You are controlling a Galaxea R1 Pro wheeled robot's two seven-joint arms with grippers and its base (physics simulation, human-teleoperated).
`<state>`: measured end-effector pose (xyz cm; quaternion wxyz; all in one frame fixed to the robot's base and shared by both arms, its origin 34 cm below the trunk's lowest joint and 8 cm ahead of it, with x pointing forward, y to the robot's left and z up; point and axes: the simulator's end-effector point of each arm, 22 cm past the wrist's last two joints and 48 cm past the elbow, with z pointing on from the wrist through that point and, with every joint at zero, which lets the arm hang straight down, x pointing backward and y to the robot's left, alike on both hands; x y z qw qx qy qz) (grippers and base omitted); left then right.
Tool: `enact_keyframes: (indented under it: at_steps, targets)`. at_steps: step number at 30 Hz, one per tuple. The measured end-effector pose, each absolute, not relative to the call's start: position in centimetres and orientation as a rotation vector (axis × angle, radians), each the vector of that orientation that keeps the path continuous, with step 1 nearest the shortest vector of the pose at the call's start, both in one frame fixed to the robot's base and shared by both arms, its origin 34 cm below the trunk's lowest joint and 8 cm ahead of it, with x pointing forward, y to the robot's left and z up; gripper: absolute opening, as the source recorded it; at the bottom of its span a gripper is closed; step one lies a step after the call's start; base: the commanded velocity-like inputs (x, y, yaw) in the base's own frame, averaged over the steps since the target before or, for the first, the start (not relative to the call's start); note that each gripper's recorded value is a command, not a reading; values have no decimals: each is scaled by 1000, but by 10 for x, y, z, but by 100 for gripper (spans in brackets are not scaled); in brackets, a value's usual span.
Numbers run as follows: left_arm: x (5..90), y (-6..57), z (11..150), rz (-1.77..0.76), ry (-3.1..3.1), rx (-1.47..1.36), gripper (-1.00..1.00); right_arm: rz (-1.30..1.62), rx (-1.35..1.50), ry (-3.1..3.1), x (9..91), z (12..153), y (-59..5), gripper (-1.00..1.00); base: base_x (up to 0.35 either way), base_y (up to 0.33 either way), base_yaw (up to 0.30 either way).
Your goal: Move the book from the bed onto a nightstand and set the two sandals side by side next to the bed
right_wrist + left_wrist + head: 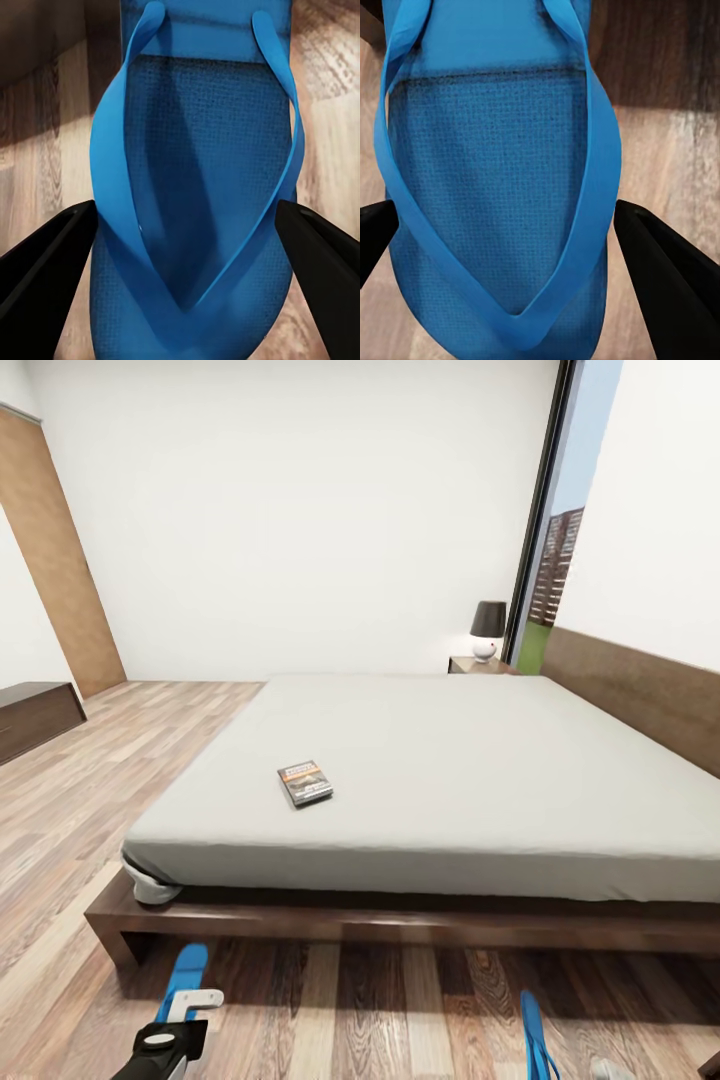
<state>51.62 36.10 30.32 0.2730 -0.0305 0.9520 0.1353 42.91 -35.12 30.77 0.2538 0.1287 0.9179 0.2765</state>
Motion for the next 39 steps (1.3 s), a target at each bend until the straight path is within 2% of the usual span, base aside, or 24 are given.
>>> enact_keyframes:
  at_steps: [11,14,16,23,39]
  targets:
    - [509,359,278,361,2563,-83,-100,761,381,2496,424,286,-357,-100,0,0,0]
    - [515,355,279,350,2532,-84,-100,932,530,2592,430,300,-347,-100,0,0,0]
    - [521,350,282,338,2498,-89,-100,1045,502,2569,465,334,-328,-100,0,0,0]
    - [518,345,269,328,2495,-92,-100,1109,449,2517,495,359,-318,-100,0,0,0]
    - [500,342,235,331,2551,-105,-100,1097,494,2541,492,340,-333,-100,0,0,0]
